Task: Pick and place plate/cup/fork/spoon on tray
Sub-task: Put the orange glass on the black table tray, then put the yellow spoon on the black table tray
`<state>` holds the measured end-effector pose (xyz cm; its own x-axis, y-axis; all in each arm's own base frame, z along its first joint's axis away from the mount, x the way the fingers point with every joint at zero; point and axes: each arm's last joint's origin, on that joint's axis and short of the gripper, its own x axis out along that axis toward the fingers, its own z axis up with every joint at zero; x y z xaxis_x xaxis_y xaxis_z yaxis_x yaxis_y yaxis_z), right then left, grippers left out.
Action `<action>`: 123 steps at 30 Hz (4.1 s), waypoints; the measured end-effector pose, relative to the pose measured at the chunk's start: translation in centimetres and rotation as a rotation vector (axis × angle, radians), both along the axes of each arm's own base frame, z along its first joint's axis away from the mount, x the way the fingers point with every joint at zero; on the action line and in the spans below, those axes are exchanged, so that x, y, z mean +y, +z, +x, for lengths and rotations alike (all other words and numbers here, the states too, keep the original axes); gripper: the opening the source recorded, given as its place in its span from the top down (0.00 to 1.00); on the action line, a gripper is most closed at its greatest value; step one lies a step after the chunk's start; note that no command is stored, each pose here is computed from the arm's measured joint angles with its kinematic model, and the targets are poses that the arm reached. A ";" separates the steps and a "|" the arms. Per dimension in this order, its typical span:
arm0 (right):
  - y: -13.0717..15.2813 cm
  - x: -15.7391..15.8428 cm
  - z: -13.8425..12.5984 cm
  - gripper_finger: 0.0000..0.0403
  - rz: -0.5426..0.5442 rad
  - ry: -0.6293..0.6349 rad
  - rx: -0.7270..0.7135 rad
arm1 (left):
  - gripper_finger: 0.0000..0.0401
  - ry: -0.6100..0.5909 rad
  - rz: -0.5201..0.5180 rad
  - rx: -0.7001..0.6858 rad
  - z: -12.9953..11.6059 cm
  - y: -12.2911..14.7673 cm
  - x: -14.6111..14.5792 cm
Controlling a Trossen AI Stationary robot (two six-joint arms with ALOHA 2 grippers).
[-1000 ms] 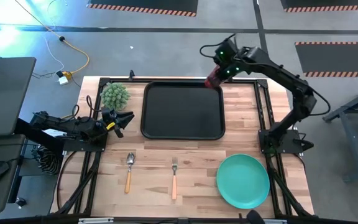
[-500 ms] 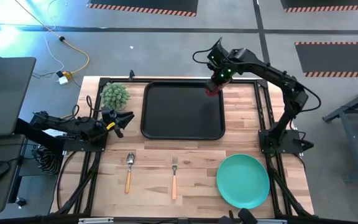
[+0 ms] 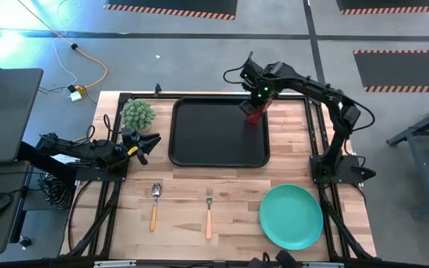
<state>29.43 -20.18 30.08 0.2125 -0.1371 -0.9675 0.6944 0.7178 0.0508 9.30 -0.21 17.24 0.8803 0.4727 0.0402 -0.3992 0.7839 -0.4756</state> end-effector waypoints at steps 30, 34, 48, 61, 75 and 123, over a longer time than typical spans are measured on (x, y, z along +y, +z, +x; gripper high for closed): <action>-1.9 1.4 2.3 0.93 -0.081 0.126 0.104 | 0.75 0.000 0.009 0.005 0.0 0.0 0.0; -1.9 1.4 2.3 0.89 -0.080 0.127 0.103 | 0.75 0.000 0.009 0.005 0.0 0.0 0.0; -1.8 1.3 2.4 0.72 -0.092 0.131 0.094 | 0.75 0.000 0.009 0.005 0.0 0.0 0.0; 2.8 1.2 2.6 0.72 -0.148 0.094 -0.003 | 0.75 0.000 0.011 0.006 0.0 0.0 0.0; 7.8 4.6 3.3 0.72 -0.118 0.054 -0.128 | 0.75 -0.027 -0.032 -0.022 0.0 0.0 -0.1; 8.1 8.5 5.5 0.72 -0.141 0.073 -0.201 | 0.75 -0.207 -0.601 0.571 2.2 16.0 -1.7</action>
